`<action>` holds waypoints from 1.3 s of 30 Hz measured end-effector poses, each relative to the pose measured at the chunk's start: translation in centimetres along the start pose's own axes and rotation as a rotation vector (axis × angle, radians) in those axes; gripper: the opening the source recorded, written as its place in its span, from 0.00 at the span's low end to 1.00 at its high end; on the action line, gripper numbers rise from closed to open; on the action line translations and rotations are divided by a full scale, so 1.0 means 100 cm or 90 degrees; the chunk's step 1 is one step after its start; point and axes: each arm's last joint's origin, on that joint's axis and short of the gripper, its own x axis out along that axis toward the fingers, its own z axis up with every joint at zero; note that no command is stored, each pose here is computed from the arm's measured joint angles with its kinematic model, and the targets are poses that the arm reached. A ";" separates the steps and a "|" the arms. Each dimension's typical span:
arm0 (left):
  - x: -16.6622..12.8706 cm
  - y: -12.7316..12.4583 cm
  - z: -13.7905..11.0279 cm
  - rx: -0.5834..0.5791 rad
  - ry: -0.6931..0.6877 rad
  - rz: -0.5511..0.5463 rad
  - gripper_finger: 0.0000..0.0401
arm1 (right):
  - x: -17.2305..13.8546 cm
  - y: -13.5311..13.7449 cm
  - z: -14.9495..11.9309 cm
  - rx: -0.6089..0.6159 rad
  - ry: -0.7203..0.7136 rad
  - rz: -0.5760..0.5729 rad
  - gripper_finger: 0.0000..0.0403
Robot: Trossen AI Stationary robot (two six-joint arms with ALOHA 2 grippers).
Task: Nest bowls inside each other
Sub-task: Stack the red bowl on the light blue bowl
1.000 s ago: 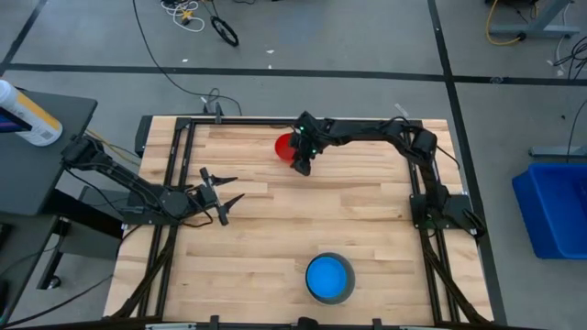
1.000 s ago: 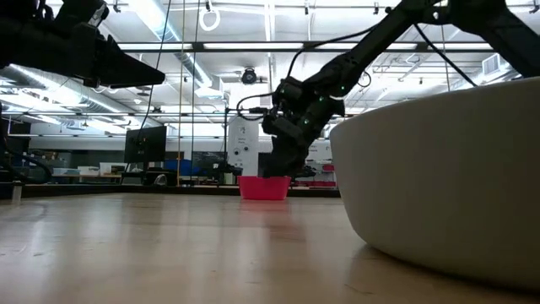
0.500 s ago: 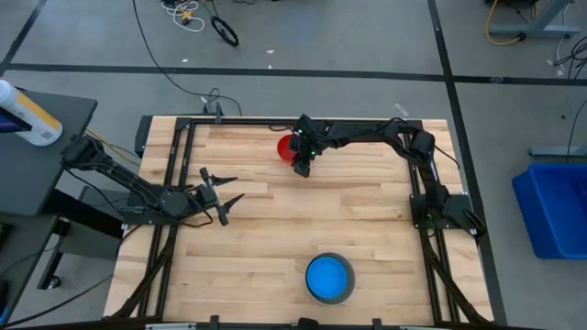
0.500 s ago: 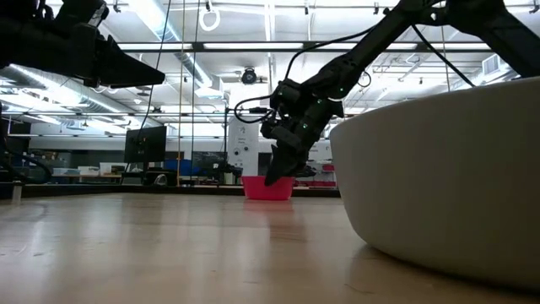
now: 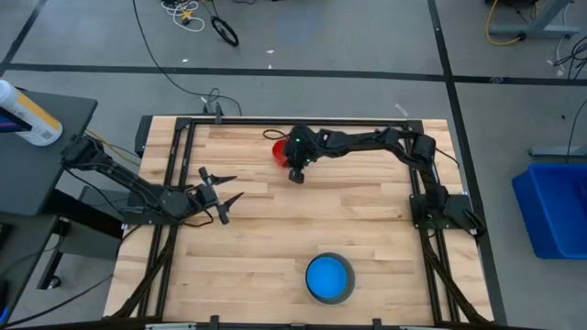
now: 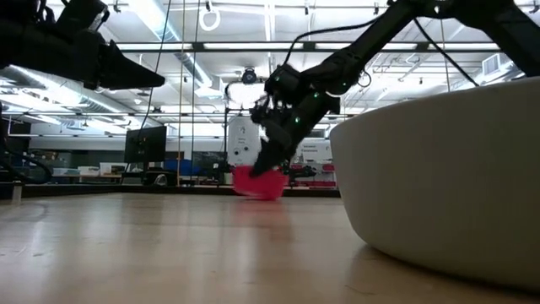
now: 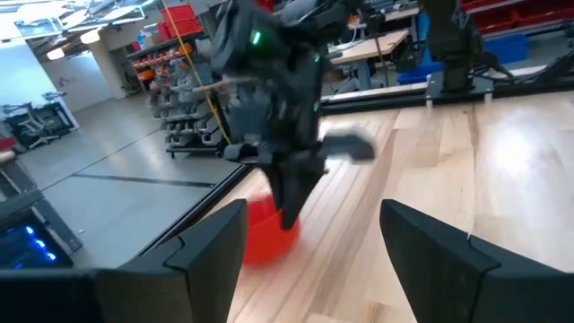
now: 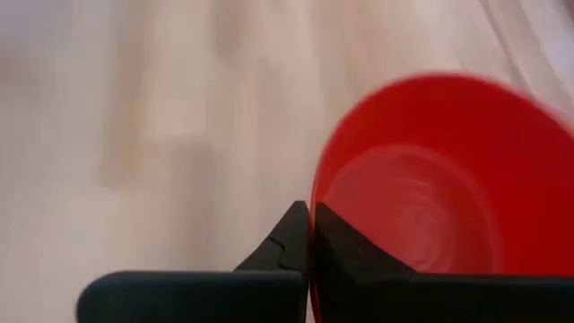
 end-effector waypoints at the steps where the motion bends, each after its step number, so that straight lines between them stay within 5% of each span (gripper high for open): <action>1: 0.000 0.000 -0.001 0.001 0.003 0.001 0.65 | -0.003 0.004 0.003 -0.012 -0.055 0.055 0.01; 5: 0.000 0.000 -0.002 -0.004 0.011 0.013 0.65 | -0.014 0.025 0.008 -0.042 -0.215 0.157 0.00; 12: 0.000 0.000 -0.003 -0.013 0.013 0.013 0.65 | -0.054 0.053 -0.020 -0.092 -0.383 0.158 0.00; 19: 0.000 0.000 -0.003 -0.015 0.013 0.013 0.65 | -0.119 0.096 -0.079 -0.103 -0.500 0.140 0.00; 27: 0.000 0.000 -0.002 -0.016 0.011 0.013 0.65 | -0.166 0.163 -0.125 -0.115 -0.505 0.189 0.00; 31: 0.000 0.000 -0.002 -0.017 0.010 0.013 0.65 | -0.177 0.191 -0.137 -0.114 -0.458 0.149 0.00; 39: 0.001 0.001 -0.002 -0.014 0.011 0.020 0.65 | -0.194 0.244 -0.158 -0.107 -0.455 0.181 0.00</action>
